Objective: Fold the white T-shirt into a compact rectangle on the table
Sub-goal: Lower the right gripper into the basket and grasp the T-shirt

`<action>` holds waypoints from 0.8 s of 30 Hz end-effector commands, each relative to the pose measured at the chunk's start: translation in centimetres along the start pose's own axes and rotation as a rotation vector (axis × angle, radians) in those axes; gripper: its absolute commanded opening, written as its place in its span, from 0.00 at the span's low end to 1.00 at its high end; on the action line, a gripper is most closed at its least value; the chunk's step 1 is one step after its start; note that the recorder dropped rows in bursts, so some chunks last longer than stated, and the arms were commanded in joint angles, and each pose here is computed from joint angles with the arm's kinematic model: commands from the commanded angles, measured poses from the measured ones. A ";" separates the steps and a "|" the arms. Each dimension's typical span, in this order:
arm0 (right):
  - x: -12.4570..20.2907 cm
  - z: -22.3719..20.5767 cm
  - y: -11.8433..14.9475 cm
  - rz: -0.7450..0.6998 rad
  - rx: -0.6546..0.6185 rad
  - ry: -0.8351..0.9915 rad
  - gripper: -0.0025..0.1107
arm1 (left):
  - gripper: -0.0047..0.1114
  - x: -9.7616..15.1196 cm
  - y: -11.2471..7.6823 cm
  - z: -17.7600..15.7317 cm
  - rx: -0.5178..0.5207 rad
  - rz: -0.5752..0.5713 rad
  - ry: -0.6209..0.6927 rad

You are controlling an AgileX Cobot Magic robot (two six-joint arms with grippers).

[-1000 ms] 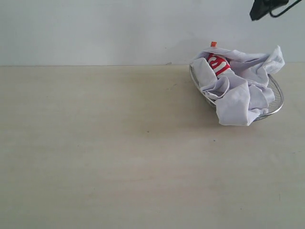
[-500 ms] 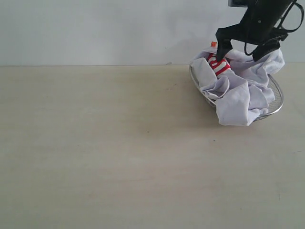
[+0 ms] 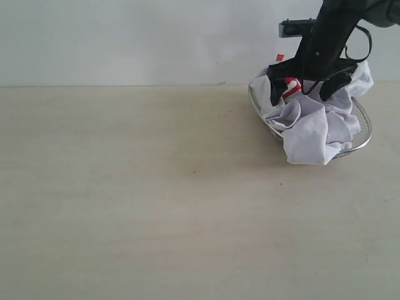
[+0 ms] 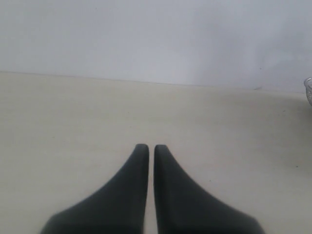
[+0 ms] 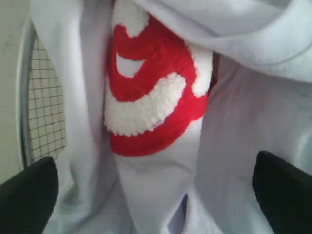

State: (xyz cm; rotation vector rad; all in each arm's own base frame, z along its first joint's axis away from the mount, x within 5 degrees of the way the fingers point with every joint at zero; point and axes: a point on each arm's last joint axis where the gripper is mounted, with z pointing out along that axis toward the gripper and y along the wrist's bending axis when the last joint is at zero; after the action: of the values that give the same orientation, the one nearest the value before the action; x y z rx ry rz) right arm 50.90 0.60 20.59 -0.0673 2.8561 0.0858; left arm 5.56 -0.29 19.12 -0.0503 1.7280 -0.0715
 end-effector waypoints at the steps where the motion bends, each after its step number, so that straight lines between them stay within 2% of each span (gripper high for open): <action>1: 0.3 2.6 -0.4 -0.005 0.023 0.048 0.88 | 0.08 -0.1 0.0 0.0 -0.002 -0.010 -0.013; 11: 1.5 8.2 -0.7 -0.001 0.023 0.138 0.88 | 0.08 -0.1 0.0 0.0 -0.002 -0.010 -0.013; 13: 1.7 8.9 -0.8 -0.001 0.022 0.153 0.85 | 0.08 -0.1 0.0 0.0 -0.002 -0.010 -0.013; 15: 1.9 9.4 -0.8 -0.002 0.025 0.166 0.75 | 0.08 -0.1 0.0 0.0 -0.002 -0.010 -0.013; 16: 1.9 9.4 -0.9 -0.003 0.027 0.166 0.66 | 0.08 -0.1 0.0 0.0 -0.003 -0.010 -0.015; 18: 1.9 9.4 -0.9 -0.003 0.027 0.166 0.47 | 0.08 -0.1 0.0 0.0 -0.003 -0.010 -0.019; 21: 1.9 9.4 -0.8 -0.008 0.026 0.169 0.10 | 0.08 -0.1 0.0 0.0 -0.003 -0.010 -0.019; 22: 1.9 9.4 -0.8 -0.015 0.026 0.172 0.03 | 0.08 -0.1 0.0 0.0 -0.003 -0.010 -0.019; 24: 2.0 9.4 -0.8 -0.047 0.022 0.184 0.03 | 0.08 -0.2 0.0 0.0 -0.004 -0.010 -0.025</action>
State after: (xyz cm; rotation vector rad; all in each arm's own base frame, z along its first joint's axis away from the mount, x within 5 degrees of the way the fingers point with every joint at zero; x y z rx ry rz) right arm 52.11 0.07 13.36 -0.1036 2.9546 0.0015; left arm 5.56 -0.30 19.12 -0.0515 1.7279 -0.0731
